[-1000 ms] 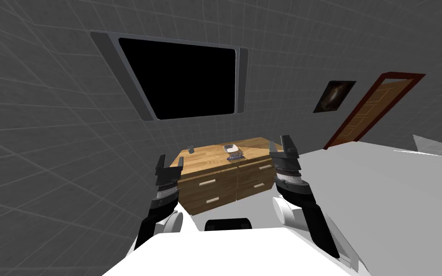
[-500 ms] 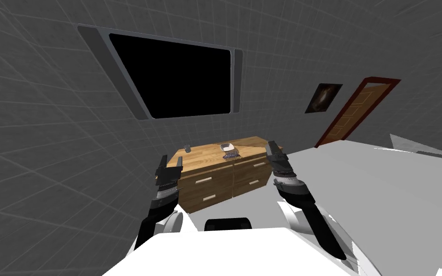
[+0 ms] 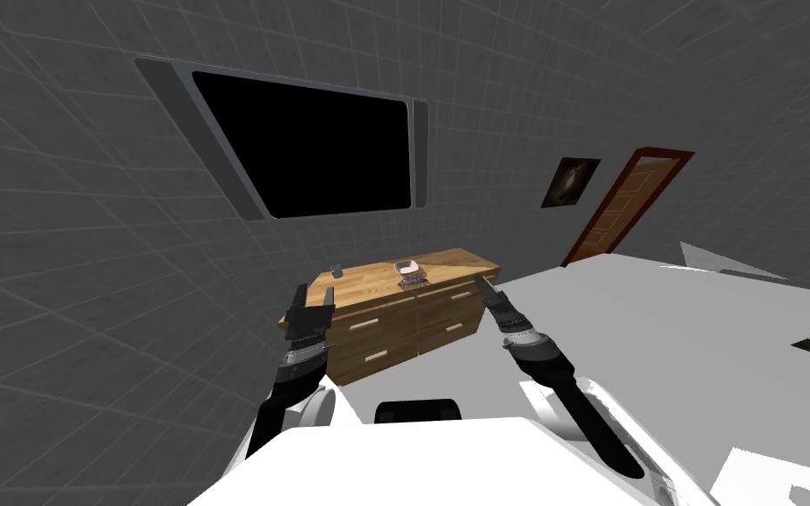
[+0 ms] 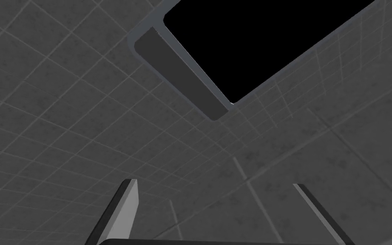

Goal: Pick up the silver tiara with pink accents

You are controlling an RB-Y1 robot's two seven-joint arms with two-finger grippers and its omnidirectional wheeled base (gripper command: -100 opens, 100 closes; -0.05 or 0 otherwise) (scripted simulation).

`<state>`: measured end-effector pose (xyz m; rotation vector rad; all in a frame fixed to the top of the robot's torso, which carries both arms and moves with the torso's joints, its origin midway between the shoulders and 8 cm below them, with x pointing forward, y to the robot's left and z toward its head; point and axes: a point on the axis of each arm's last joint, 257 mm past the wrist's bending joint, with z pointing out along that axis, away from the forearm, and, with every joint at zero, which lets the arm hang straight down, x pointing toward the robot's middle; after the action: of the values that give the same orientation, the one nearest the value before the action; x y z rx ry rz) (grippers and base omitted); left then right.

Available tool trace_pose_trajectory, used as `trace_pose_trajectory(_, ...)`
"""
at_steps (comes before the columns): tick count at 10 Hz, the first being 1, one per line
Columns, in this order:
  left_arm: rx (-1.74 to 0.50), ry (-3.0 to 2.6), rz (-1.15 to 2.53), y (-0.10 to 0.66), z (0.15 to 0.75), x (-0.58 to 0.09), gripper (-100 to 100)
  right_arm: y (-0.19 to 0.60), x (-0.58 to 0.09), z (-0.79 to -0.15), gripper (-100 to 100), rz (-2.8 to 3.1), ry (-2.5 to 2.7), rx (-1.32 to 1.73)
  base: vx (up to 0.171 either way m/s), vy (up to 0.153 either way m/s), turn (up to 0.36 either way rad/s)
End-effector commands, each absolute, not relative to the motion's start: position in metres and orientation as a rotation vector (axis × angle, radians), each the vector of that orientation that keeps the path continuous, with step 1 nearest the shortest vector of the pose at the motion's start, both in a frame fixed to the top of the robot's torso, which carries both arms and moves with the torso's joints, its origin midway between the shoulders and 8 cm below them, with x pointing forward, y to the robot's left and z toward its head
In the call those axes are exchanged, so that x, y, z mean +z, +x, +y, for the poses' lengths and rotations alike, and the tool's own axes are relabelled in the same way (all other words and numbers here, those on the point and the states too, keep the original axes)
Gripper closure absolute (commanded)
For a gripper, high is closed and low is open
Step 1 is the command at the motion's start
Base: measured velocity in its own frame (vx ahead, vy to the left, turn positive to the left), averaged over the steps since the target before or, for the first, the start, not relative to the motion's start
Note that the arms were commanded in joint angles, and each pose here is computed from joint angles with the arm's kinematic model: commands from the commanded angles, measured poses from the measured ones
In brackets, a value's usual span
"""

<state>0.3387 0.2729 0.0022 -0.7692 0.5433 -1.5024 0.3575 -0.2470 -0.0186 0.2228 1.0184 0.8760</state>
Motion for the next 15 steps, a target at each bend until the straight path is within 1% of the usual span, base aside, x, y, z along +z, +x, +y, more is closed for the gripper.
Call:
trace_pose_trajectory(1, -1.502, -0.769, 0.543, 0.339, 0.273, 0.002, 0, 0.362, -0.042, -0.245, -100, 1.11, 0.166, 0.796, -0.097, -0.116, -0.078)
trace_pose_trajectory(4, -1.502, -0.769, 0.543, 0.339, 0.273, 0.002, 0, 0.365, -0.06, -0.244, -100, 1.188, 0.096, 0.737, -0.057, -0.075, -0.015)
trace_pose_trajectory(5, -1.502, -0.769, 0.543, 0.339, 0.273, 0.002, 0, 0.367, -0.079, -0.246, -100, 1.25, 0.046, 0.678, -0.044, -0.076, -0.021)
trace_pose_trajectory(6, -1.502, -0.769, 0.543, 0.339, 0.273, 0.002, 0, 0.367, -0.079, -0.246, -100, 1.255, 0.037, 0.677, -0.043, -0.058, -0.009)
trace_pose_trajectory(9, -1.502, -0.769, 0.543, 0.339, 0.273, 0.002, 0, 0.37, -0.117, -0.253, -100, 1.38, -0.085, 0.549, -0.046, -0.063, -0.003)
trace_pose_trajectory(10, -1.502, -0.769, 0.543, 0.339, 0.273, 0.002, 0, 0.37, -0.118, -0.253, -100, 1.385, -0.096, 0.548, -0.045, -0.055, 0.003)
trace_pose_trajectory(11, -1.502, -0.769, 0.543, 0.339, 0.273, 0.002, 0, 0.371, -0.136, -0.258, -100, 1.439, -0.153, 0.483, -0.051, -0.048, 0.018)
trace_pose_trajectory(12, -1.502, -0.769, 0.543, 0.339, 0.273, 0.002, 0, 0.37, -0.137, -0.258, -100, 1.446, -0.17, 0.48, -0.033, -0.042, 0.01)
trace_pose_trajectory(15, -1.502, -0.769, 0.543, 0.339, 0.273, 0.002, 0, 0.37, -0.172, -0.273, -100, 1.549, -0.309, 0.343, -0.023, -0.04, 0.034)
